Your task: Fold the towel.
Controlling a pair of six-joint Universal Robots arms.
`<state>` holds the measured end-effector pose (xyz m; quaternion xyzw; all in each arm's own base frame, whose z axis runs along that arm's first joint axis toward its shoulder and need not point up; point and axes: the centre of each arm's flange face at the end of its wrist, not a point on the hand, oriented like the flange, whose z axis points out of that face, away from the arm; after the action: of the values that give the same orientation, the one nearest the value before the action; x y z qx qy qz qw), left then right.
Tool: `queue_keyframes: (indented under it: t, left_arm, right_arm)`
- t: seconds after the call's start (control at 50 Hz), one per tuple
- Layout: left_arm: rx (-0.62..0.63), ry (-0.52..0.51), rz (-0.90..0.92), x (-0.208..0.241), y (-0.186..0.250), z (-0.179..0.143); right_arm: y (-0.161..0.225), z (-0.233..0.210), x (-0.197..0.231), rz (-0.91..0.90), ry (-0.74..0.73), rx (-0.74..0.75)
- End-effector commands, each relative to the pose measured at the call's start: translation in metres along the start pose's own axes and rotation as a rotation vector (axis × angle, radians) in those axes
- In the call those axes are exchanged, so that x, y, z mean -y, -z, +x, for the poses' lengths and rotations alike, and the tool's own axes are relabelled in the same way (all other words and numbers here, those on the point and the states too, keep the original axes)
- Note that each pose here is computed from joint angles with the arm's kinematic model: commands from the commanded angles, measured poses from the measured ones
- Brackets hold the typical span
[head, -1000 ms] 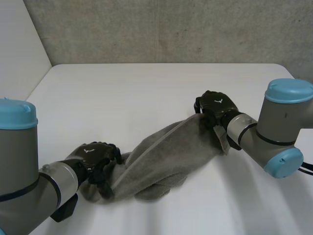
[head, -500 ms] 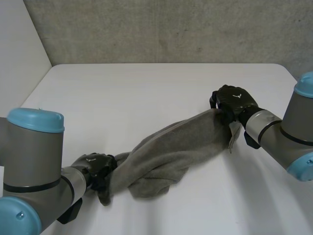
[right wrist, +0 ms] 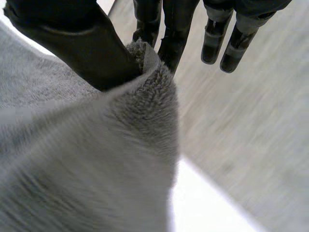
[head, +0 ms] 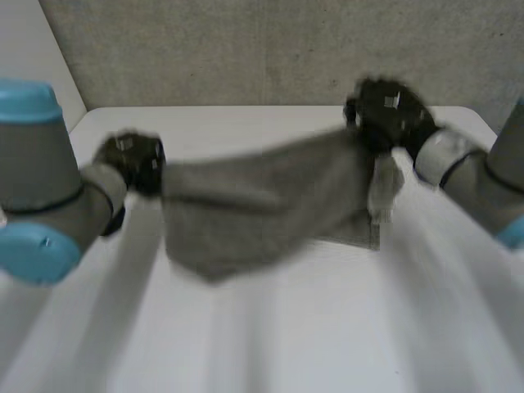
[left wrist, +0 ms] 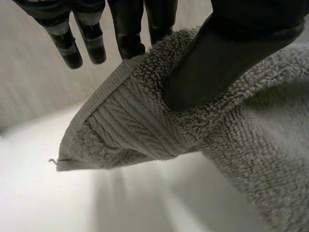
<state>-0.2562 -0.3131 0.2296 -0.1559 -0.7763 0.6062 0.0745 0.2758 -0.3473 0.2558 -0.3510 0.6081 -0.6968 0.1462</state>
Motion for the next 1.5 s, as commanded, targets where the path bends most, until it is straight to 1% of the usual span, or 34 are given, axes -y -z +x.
queue_keyframes:
  t: [0.02,0.04,0.06,0.08,0.1,0.12,0.14,0.16,0.18,0.2,0.22,0.24,0.26,0.28,0.3,0.32,0.34,0.36,0.38,0.4,0.42,0.44,0.46,0.48,0.5,0.52,0.56,0.6,0.74,0.82,1.06,1.3,1.46,1.5]
  left_arm:
    - [0.038,-0.049,0.428,0.103,-0.013,-0.003]
    - [0.050,-0.038,0.560,0.133,0.001,-0.005]
    - [0.050,-0.038,0.561,0.133,0.002,-0.005]
    - [0.061,-0.030,0.682,0.161,0.023,-0.009]
    - [0.075,-0.028,0.764,0.178,0.043,-0.015]
    - [0.075,-0.028,0.765,0.178,0.043,-0.015]
    - [0.080,-0.029,0.807,0.182,0.056,-0.016]
    - [0.069,-0.037,0.804,0.173,0.057,-0.015]
    - [0.069,-0.037,0.804,0.173,0.057,-0.015]
    - [0.048,-0.049,0.767,0.157,0.054,-0.011]
    - [0.020,-0.061,0.704,0.134,0.049,-0.008]
    - [0.020,-0.061,0.704,0.134,0.048,-0.008]
    - [-0.002,-0.067,0.628,0.109,0.045,-0.004]
    - [-0.002,-0.067,0.627,0.109,0.045,-0.004]
    - [-0.020,-0.076,0.545,0.082,0.042,-0.002]
    - [-0.027,-0.086,0.466,0.055,0.040,-0.001]
    - [-0.027,-0.086,0.465,0.055,0.040,-0.001]
    - [-0.024,-0.104,0.392,0.030,0.039,-0.003]
    - [-0.022,-0.130,0.322,0.007,0.038,-0.004]
    - [-0.022,-0.131,0.321,0.006,0.038,-0.004]
    - [-0.026,-0.161,0.245,-0.018,0.035,-0.003]
    - [-0.034,-0.192,0.172,-0.041,0.033,-0.002]
    - [-0.034,-0.192,0.172,-0.042,0.033,-0.001]
    - [-0.042,-0.220,0.109,-0.061,0.031,0.000]
    - [-0.047,-0.242,0.056,-0.077,0.029,0.001]
    - [-0.047,-0.243,0.055,-0.078,0.029,0.001]
    - [-0.051,-0.256,0.011,-0.091,0.027,0.001]
    - [-0.059,-0.273,-0.035,-0.106,0.023,0.002]
    - [-0.011,-0.273,-0.036,-0.107,0.015,-0.003]
    - [0.032,-0.276,-0.038,-0.105,0.012,-0.006]
    - [0.034,-0.277,-0.043,-0.106,0.016,-0.006]
    - [0.047,-0.272,-0.074,-0.112,0.017,-0.012]
    - [0.030,-0.294,-0.142,-0.116,0.026,-0.013]
    - [0.026,-0.299,-0.152,-0.117,0.028,-0.013]
  right_arm:
    - [-0.017,0.058,0.118,0.418,0.201,-0.198]
    - [-0.004,0.065,0.154,0.536,0.196,-0.222]
    - [-0.004,0.065,0.155,0.537,0.195,-0.222]
    - [0.004,0.069,0.170,0.587,0.168,-0.210]
    - [0.008,0.072,0.169,0.590,0.148,-0.187]
    - [0.009,0.072,0.169,0.590,0.148,-0.187]
    - [0.011,0.073,0.157,0.561,0.115,-0.139]
    - [0.011,0.073,0.157,0.561,0.115,-0.139]
    - [0.011,0.067,0.141,0.521,0.099,-0.072]
    - [0.014,0.057,0.127,0.487,0.100,-0.008]
    - [0.014,0.057,0.127,0.487,0.100,-0.008]
    - [0.018,0.045,0.114,0.457,0.106,0.059]
    - [0.022,0.032,0.097,0.419,0.112,0.116]
    - [0.022,0.032,0.097,0.418,0.112,0.116]
    - [0.026,0.022,0.078,0.372,0.115,0.154]
    - [0.026,0.022,0.077,0.371,0.116,0.154]
    - [0.033,0.007,0.049,0.307,0.131,0.191]
    - [0.033,0.007,0.049,0.307,0.131,0.192]
    - [0.038,-0.001,0.035,0.273,0.141,0.205]
    - [0.043,-0.008,0.019,0.234,0.155,0.209]
    - [0.043,-0.008,0.019,0.233,0.155,0.209]
    - [0.047,-0.014,0.006,0.193,0.167,0.212]
    - [0.053,-0.022,-0.007,0.157,0.176,0.222]
    - [0.053,-0.022,-0.007,0.157,0.176,0.222]
    - [0.059,-0.030,-0.021,0.117,0.172,0.234]
    - [0.059,-0.030,-0.021,0.116,0.172,0.234]
    - [0.069,-0.041,-0.041,0.044,0.146,0.242]
    - [0.074,-0.046,-0.048,0.014,0.131,0.248]
    - [0.081,-0.050,-0.060,-0.077,0.090,0.198]
    - [0.083,-0.045,-0.067,-0.149,0.080,0.123]
    - [0.088,-0.037,-0.086,-0.303,0.063,-0.036]
    - [0.091,-0.032,-0.097,-0.367,0.040,-0.097]
    - [0.094,-0.033,-0.100,-0.397,-0.081,-0.111]
    - [0.097,-0.035,-0.101,-0.418,-0.141,-0.114]
